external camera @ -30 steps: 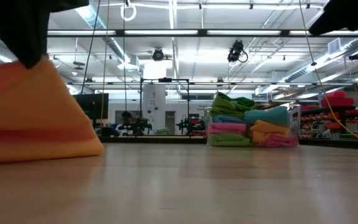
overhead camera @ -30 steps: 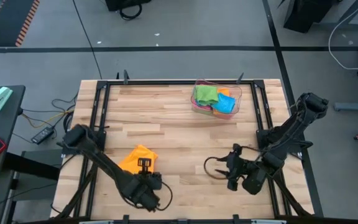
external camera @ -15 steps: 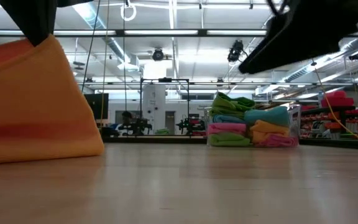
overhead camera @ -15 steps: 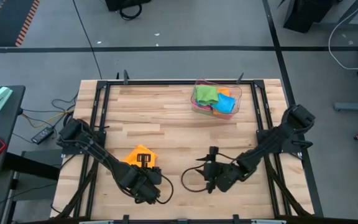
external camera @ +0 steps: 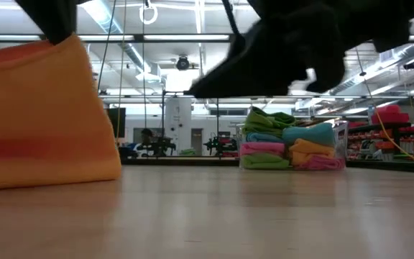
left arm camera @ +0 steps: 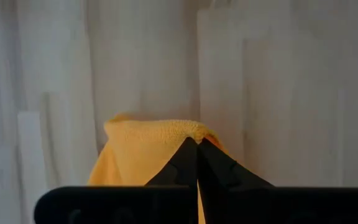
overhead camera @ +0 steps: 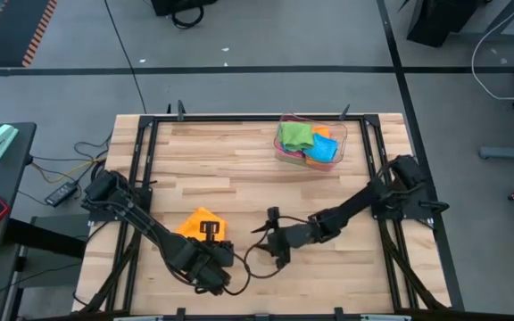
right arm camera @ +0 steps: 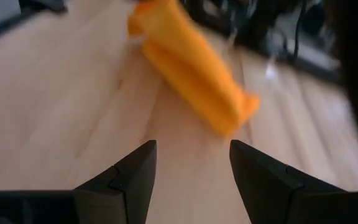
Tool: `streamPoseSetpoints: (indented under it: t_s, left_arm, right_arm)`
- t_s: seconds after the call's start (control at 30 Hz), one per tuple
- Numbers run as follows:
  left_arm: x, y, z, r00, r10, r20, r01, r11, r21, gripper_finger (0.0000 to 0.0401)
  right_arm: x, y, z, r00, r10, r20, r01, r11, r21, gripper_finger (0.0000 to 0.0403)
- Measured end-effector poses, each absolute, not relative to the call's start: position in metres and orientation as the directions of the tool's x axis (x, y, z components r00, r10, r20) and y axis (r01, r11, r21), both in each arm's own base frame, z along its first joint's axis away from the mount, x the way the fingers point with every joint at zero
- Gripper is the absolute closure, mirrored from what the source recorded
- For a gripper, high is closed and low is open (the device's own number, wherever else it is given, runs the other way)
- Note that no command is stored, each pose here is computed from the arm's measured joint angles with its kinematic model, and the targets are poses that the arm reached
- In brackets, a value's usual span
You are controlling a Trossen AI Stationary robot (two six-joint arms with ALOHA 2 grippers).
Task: Fold microfiber towels
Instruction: Fold the yellow towel
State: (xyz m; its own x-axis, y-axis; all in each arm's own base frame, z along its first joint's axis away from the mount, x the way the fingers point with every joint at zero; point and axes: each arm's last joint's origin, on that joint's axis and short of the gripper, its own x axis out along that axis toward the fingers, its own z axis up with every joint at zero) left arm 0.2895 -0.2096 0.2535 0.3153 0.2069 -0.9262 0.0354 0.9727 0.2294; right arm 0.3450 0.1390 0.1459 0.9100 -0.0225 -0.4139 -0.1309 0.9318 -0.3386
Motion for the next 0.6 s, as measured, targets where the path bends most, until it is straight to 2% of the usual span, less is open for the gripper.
streamPoseSetpoints:
  t_s: [0.13, 0.27, 0.6]
  left_arm:
    - [0.295, -0.211, 0.255, 0.370, 0.197, -0.908, 0.030, 0.974, 0.224, 0.0388]
    - [0.300, -0.211, 0.256, 0.426, 0.216, -0.879, 0.018, 0.969, 0.247, 0.0394]
    - [0.323, -0.201, 0.261, 0.523, 0.176, -0.834, 0.028, 0.974, 0.223, 0.0393]
  right_arm:
    - [0.354, 0.135, 0.146, 0.943, 0.028, -0.331, -0.173, 0.892, -0.417, 0.0190]
    - [0.355, 0.136, 0.148, 0.943, 0.088, -0.319, -0.234, 0.861, -0.451, 0.0190]
    - [0.355, 0.138, 0.152, 0.948, 0.122, -0.295, -0.258, 0.836, -0.484, 0.0190]
